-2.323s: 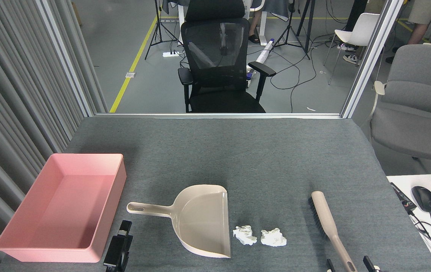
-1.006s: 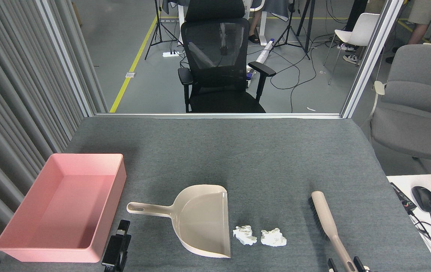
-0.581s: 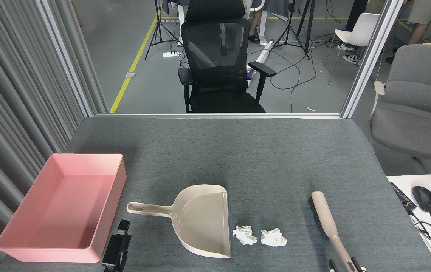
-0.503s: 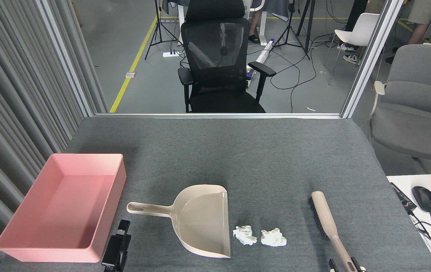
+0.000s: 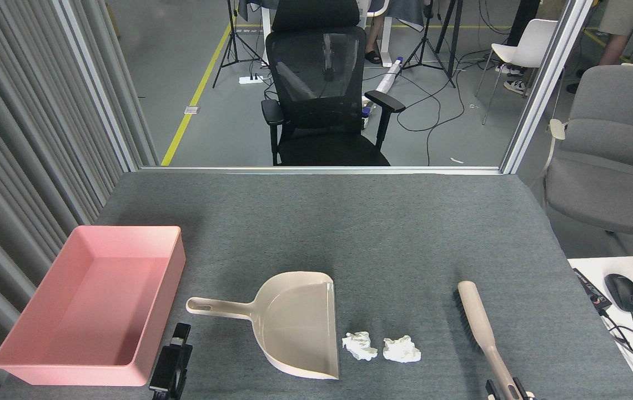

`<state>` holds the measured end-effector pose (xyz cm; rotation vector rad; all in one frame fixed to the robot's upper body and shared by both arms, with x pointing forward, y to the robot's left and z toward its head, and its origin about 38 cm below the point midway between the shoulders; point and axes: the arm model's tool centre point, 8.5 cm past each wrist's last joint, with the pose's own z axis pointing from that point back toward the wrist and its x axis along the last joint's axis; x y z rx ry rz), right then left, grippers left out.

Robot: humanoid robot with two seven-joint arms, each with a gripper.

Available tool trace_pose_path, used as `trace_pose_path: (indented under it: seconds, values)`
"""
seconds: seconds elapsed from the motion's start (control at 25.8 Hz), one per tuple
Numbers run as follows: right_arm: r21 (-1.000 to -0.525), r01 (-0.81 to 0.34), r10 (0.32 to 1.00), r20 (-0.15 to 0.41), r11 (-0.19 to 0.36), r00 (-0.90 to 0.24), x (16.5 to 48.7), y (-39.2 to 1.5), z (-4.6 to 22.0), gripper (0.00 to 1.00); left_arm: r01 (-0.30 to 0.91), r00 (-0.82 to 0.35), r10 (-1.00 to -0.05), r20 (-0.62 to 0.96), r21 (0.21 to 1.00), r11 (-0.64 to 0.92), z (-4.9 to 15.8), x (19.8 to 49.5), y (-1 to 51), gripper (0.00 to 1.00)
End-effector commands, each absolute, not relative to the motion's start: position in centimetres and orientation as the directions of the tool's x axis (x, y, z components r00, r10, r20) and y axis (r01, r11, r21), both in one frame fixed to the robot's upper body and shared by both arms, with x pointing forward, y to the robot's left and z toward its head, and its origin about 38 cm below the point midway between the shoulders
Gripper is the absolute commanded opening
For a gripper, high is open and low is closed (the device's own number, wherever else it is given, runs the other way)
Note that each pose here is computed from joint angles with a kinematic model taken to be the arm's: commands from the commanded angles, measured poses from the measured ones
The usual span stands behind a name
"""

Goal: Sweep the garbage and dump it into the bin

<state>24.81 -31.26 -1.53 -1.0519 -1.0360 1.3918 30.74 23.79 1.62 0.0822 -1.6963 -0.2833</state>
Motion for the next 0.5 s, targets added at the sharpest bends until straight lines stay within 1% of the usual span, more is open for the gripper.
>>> trace_pose_path:
  seconds: [0.0,0.08,0.23,0.35,0.46]
  values:
    - [-0.970,-0.232,0.997,-0.056,-0.068,-0.058,24.82,-31.30,-1.50,0.53,0.111,-0.146,-0.216,0.965,0.233,0.966,1.54,30.70,23.75,0.99]
    - [-0.971,-0.230,0.997,-0.053,-0.066,-0.062,24.82,-31.20,-1.51,0.51,0.111,-0.146,-0.216,0.965,0.233,0.966,1.54,30.70,23.75,0.99]
    - [-0.971,-0.231,0.997,-0.054,-0.067,-0.062,24.82,-31.20,-1.51,0.50,0.109,-0.146,-0.216,0.965,0.233,0.966,1.54,30.70,23.76,0.99]
    - [-0.970,-0.233,0.996,-0.053,-0.068,-0.068,24.69,-31.19,-1.57,0.42,0.110,-0.147,-0.216,0.965,0.233,0.966,1.59,30.76,23.75,0.99]
    - [-0.974,-0.218,0.995,-0.046,-0.064,-0.085,24.76,-30.94,-1.44,0.38,0.116,-0.143,-0.216,0.966,0.233,0.965,1.47,30.70,23.59,0.99]
